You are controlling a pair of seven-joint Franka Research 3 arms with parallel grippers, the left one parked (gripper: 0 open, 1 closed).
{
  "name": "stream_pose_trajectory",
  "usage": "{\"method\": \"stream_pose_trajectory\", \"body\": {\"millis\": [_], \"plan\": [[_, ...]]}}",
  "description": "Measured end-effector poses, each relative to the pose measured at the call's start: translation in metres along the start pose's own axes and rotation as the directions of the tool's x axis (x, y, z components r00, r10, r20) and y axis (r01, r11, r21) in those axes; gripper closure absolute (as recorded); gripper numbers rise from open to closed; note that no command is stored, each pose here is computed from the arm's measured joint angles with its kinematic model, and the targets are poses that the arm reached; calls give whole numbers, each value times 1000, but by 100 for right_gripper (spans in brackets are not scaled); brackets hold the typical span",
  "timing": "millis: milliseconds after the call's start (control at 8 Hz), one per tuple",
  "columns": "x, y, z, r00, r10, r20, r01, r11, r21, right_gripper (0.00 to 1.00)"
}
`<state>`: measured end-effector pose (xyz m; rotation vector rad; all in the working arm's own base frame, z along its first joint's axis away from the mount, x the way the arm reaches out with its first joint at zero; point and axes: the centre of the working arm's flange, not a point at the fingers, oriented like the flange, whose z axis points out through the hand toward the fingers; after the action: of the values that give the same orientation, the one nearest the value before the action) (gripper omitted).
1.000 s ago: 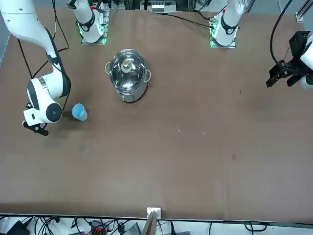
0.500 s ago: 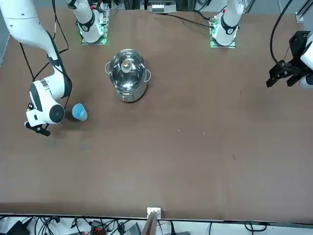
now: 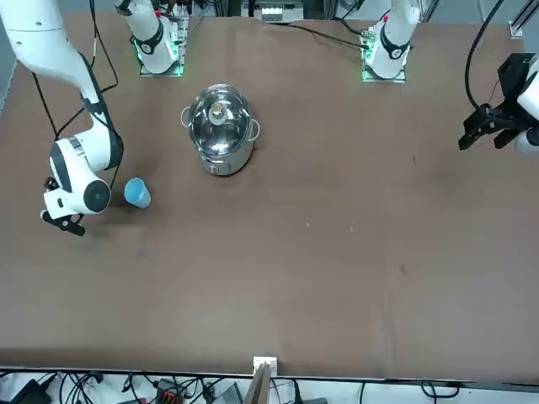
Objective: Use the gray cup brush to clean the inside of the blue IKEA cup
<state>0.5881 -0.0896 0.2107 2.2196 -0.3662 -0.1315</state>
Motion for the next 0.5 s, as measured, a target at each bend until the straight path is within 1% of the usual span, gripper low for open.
{"method": "stream_pose_trajectory", "body": {"millis": [125, 250, 375, 500], "plan": [[0, -5, -14, 1000, 5, 20, -6, 999, 49, 0], [3, -3, -28, 1000, -6, 26, 4, 997, 79, 0], [7, 6, -38, 999, -21, 36, 17, 994, 110, 0], [13, 20, -50, 998, -32, 50, 24, 987, 160, 0]]}}
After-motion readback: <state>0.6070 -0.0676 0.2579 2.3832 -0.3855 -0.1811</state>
